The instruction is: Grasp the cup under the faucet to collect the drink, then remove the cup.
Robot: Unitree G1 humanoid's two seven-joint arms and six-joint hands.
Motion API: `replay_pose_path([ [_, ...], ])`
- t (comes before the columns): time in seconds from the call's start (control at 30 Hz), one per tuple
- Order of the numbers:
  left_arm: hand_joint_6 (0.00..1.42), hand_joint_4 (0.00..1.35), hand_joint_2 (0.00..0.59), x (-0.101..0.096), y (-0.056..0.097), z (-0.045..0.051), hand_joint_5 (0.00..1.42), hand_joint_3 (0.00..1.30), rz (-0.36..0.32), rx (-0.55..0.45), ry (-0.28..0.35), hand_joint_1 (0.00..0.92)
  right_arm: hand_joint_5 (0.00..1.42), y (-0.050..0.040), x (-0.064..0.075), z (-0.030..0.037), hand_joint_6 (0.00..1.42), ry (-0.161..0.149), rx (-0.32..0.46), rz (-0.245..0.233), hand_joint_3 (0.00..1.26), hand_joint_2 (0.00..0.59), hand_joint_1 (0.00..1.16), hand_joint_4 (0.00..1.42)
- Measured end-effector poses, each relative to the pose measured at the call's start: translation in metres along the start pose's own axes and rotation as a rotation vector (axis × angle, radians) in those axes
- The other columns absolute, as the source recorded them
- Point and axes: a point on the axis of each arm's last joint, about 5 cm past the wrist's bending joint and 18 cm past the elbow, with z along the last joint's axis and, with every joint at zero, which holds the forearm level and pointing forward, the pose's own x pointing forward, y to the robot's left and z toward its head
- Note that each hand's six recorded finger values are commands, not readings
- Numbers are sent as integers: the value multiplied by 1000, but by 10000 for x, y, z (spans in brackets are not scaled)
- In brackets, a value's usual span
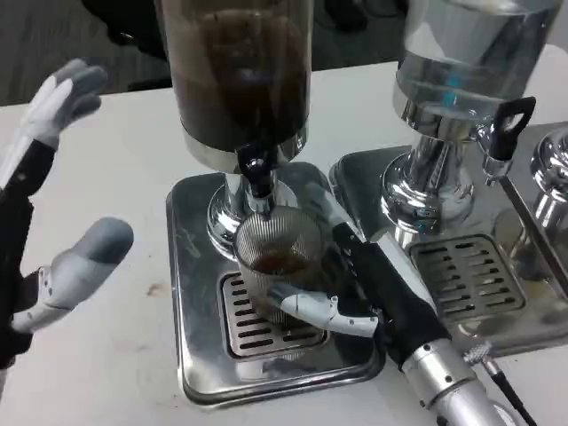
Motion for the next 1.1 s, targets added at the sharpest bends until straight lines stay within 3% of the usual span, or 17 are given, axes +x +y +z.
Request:
replay_pose_path([
  [0.1, 26, 0, 165, -82, -9, -31, 139, 100, -5, 44, 39, 0, 0, 0, 1, 0, 0, 0, -1, 1, 0, 188, 760, 0],
  [0.2, 23, 0, 180, -257, -46, -69, 139, 77, -27, 74, 118, 0, 0, -7, -4, 0, 0, 0, -1, 7, 0, 188, 759, 0],
  [0.37, 19, 0, 178, -424, -80, -110, 129, 65, -5, 133, 167, 0, 0, -1, -7, 1, 0, -2, 2, 27, 0, 187, 756, 0],
  [0.6, 10, 0, 180, -677, -203, -211, 125, 64, -93, 138, 299, 0, 0, -13, -65, -12, 0, 4, 6, 36, 0, 187, 755, 0],
  [0.8, 7, 0, 181, -759, -233, -253, 119, 56, -124, 133, 338, 0, 0, -34, -83, -1, 0, -1, 7, 51, 0, 189, 760, 0],
  [1.1, 0, 0, 185, -877, -289, -284, 116, 38, -167, 110, 388, 0, 0, 74, -47, -21, 0, 14, 63, 28, 0, 184, 768, 0],
])
